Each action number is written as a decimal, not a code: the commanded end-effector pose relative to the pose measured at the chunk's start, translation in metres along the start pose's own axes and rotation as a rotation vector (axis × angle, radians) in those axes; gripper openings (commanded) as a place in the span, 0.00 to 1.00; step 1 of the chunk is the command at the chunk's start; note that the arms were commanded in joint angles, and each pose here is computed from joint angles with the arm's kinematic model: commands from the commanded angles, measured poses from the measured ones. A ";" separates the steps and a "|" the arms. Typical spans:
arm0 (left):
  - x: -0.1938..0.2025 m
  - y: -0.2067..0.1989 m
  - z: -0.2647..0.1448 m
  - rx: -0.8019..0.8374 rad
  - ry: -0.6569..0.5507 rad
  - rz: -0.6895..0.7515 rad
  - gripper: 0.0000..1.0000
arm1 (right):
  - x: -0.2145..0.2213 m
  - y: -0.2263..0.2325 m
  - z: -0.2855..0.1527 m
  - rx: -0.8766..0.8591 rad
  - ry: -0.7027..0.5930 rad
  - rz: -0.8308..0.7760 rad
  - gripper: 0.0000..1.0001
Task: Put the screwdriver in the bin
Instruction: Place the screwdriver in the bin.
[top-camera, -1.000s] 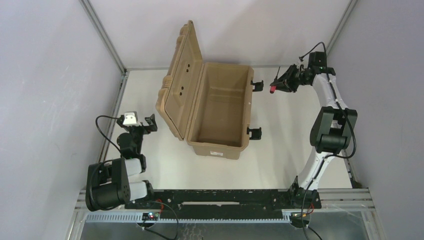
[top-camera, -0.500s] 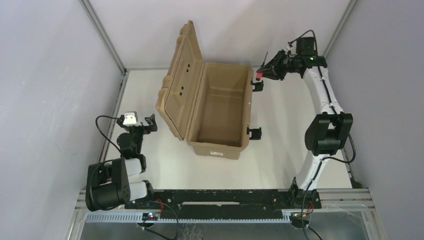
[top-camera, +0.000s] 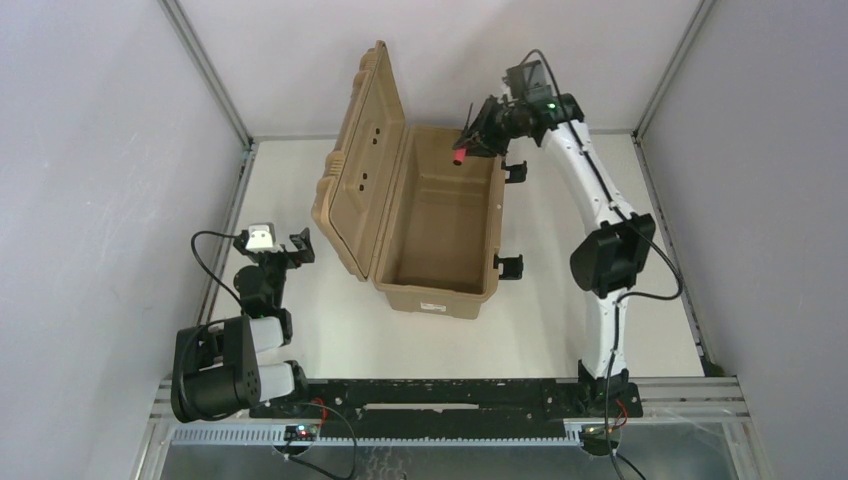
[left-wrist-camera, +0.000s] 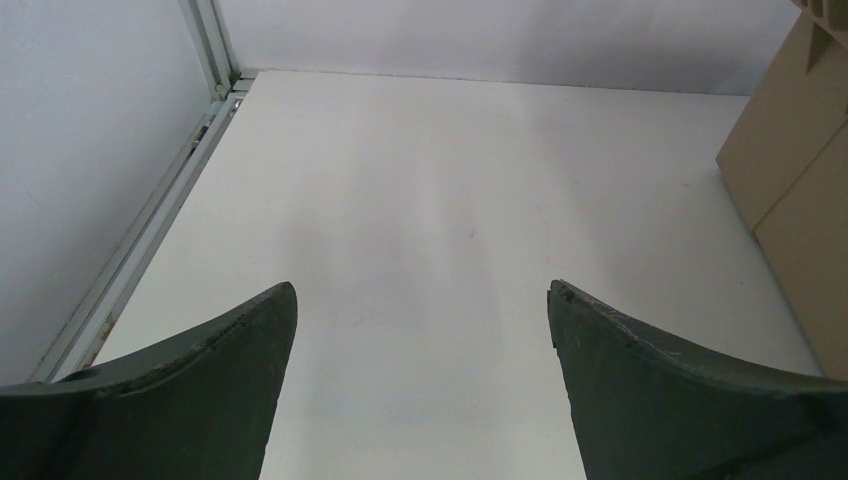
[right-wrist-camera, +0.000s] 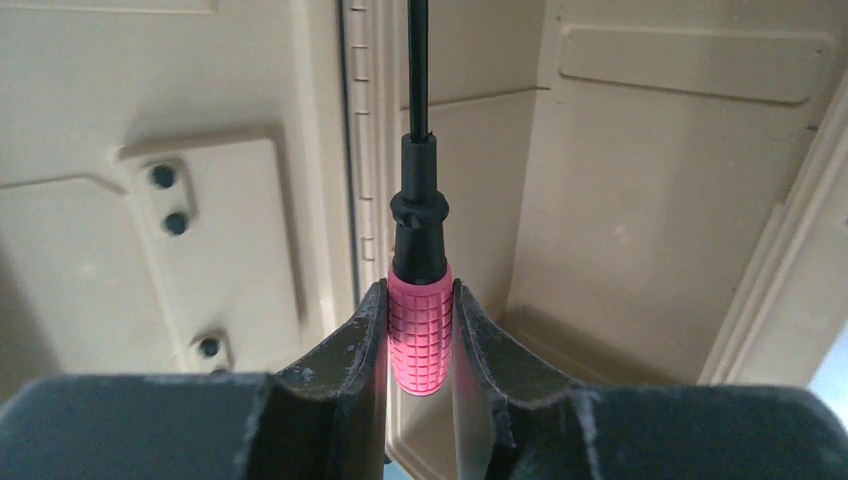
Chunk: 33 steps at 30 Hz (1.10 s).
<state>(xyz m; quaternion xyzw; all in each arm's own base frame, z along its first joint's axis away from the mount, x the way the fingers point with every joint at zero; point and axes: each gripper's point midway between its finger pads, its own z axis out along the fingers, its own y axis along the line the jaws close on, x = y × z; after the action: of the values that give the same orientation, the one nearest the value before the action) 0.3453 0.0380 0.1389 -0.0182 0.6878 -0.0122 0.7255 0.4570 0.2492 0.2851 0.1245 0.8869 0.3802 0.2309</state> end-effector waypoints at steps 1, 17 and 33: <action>-0.005 -0.002 -0.002 0.004 -0.027 -0.005 1.00 | 0.012 -0.018 0.023 0.161 0.000 -0.020 0.07; -0.005 -0.001 -0.002 0.002 -0.026 -0.004 1.00 | 0.075 -0.083 0.105 0.476 0.117 -0.143 0.07; -0.005 -0.001 -0.002 0.002 -0.026 -0.004 1.00 | 0.113 -0.139 0.141 0.623 0.231 -0.193 0.08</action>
<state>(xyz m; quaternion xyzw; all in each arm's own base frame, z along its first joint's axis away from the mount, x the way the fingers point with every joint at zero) 0.3453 0.0380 0.1389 -0.0182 0.6878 -0.0122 0.7255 0.4285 0.2850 0.0713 0.0786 0.9858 0.0939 0.1153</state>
